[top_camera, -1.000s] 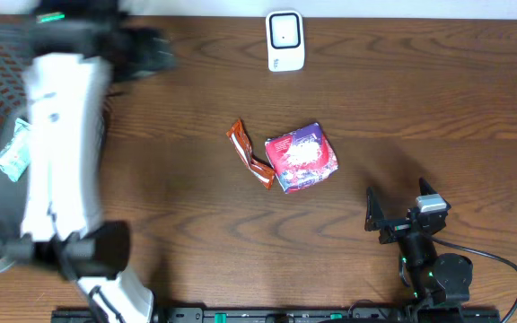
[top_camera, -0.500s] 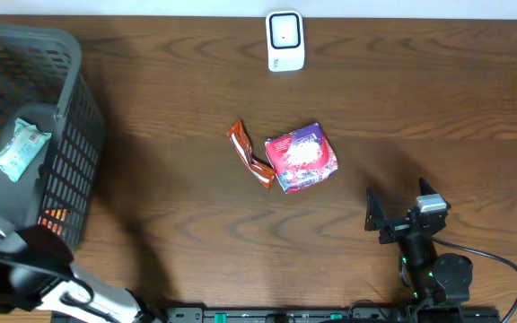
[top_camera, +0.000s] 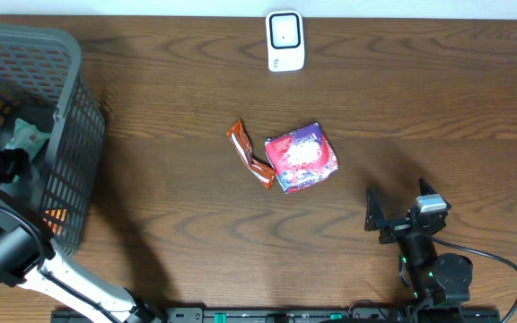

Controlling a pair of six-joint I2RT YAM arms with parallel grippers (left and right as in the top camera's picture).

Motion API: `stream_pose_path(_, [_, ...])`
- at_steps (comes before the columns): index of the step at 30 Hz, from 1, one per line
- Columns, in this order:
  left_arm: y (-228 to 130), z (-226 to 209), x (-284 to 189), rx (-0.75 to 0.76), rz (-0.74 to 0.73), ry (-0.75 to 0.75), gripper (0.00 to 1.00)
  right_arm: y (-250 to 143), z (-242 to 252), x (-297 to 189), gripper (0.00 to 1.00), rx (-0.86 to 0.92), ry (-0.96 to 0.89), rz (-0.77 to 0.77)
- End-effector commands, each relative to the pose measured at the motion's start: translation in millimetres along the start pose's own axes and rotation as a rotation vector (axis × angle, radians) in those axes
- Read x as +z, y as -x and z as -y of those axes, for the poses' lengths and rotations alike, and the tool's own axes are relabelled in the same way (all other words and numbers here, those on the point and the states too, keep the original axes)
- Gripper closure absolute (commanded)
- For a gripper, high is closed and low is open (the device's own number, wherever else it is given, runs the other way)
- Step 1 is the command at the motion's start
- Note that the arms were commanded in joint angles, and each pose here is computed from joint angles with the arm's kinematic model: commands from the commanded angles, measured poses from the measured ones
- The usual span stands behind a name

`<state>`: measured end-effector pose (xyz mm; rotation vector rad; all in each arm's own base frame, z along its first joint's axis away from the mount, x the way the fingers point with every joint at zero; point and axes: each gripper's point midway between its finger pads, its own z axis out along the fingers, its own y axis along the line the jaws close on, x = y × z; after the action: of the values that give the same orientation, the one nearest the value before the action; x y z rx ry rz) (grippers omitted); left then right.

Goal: Scan the item barcode
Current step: 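Reach the left gripper into the basket and grasp the small orange packet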

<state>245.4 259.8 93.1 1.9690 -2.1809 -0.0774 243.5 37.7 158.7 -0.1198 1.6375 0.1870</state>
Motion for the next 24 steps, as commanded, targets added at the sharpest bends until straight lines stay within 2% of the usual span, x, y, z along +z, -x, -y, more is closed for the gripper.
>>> stream_pose_path(1, [-6, -6, 20, 0.007, -0.022, 0.04, 0.0, -1, -1, 0, 0.01, -0.011, 0.005, -0.001])
stream_pose_path(5, [-10, -6, 40, 0.006, -0.035, 0.052, 0.0, -1, -1, 0, 0.01, -0.011, 0.005, -0.001])
stream_pose_path(8, [-14, 0, 53, 0.062, -0.039, 0.043, 0.0, -1, -1, 0, 0.01, -0.011, 0.005, -0.001])
stream_pose_path(12, [-23, 7, 66, 0.12, -0.042, 0.043, 0.08, -1, -1, 0, 0.01, -0.011, 0.005, -0.001])
stream_pose_path(13, [-25, 8, 68, 0.125, -0.042, 0.046, 0.14, -1, -1, 0, 0.01, -0.011, 0.005, -0.001])
stream_pose_path(14, [-27, 9, 69, 0.132, -0.043, 0.048, 0.26, -1, -1, 0, 0.01, -0.011, 0.005, -0.001])
stream_pose_path(18, [-32, 10, 68, 0.16, -0.048, 0.06, 0.76, -1, -1, 0, 0.01, -0.011, 0.005, -0.001])
stream_pose_path(19, [-32, 10, 68, 0.169, -0.049, 0.06, 0.92, -1, -1, 0, 0.01, -0.011, 0.005, -0.001])
stream_pose_path(24, [-30, 10, 46, 0.175, -0.03, 0.043, 0.93, -1, -1, 0, 0.01, -0.011, 0.005, -0.001])
